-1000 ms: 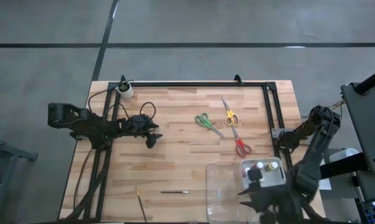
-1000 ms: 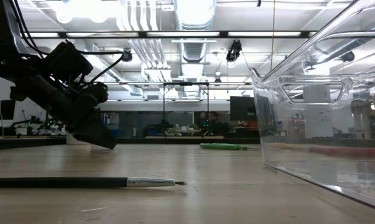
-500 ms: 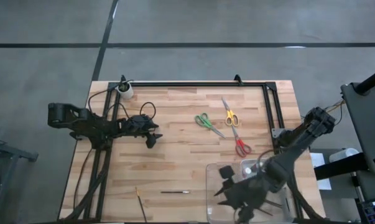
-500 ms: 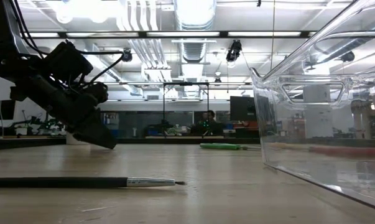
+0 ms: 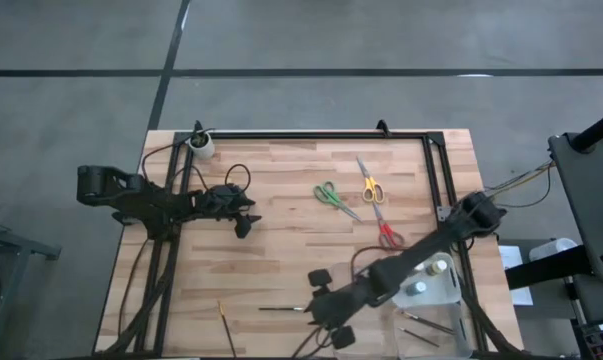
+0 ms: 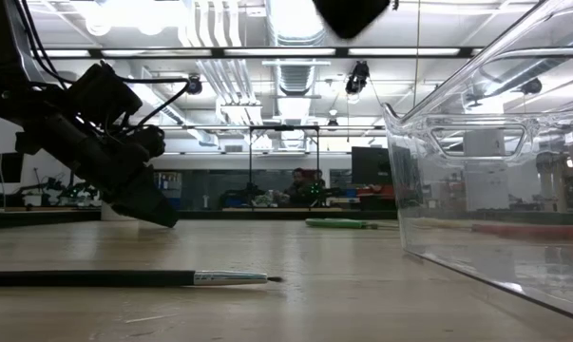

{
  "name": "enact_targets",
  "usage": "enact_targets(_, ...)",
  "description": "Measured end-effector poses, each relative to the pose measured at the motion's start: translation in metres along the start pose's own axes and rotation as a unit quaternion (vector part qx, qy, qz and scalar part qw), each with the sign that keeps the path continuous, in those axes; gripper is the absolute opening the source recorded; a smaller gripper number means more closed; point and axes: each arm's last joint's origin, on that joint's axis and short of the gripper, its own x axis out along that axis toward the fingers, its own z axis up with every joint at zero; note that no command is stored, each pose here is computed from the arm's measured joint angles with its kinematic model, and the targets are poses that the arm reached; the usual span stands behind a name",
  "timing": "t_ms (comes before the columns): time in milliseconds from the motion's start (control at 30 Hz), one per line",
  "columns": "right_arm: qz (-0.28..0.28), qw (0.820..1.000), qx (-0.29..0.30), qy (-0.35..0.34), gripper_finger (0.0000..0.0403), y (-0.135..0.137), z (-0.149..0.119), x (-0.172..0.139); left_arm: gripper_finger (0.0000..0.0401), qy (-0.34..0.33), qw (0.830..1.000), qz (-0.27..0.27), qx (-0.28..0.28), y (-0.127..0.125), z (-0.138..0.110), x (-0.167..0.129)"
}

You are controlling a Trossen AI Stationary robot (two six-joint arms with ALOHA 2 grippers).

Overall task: Pick & Place Paint Supplies
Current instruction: Put the silver paintbrush into the right transparent bin

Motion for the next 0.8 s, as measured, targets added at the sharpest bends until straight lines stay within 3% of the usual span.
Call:
enact_targets(367, -0.016, 0.998, 0.053, 0.027, 0.0130, -0.009, -0.029, 0.051, 0.0303, 0.000, 1.000, 0.000, 0.000, 0.000, 0.000, 0.000)
enact_targets(800, -0.042, 0.995, 0.076, -0.044, 0.0130, -0.025, -0.031, 0.079, 0.0303, 0.000, 1.000, 0.000, 0.000, 0.000, 0.000, 0.000)
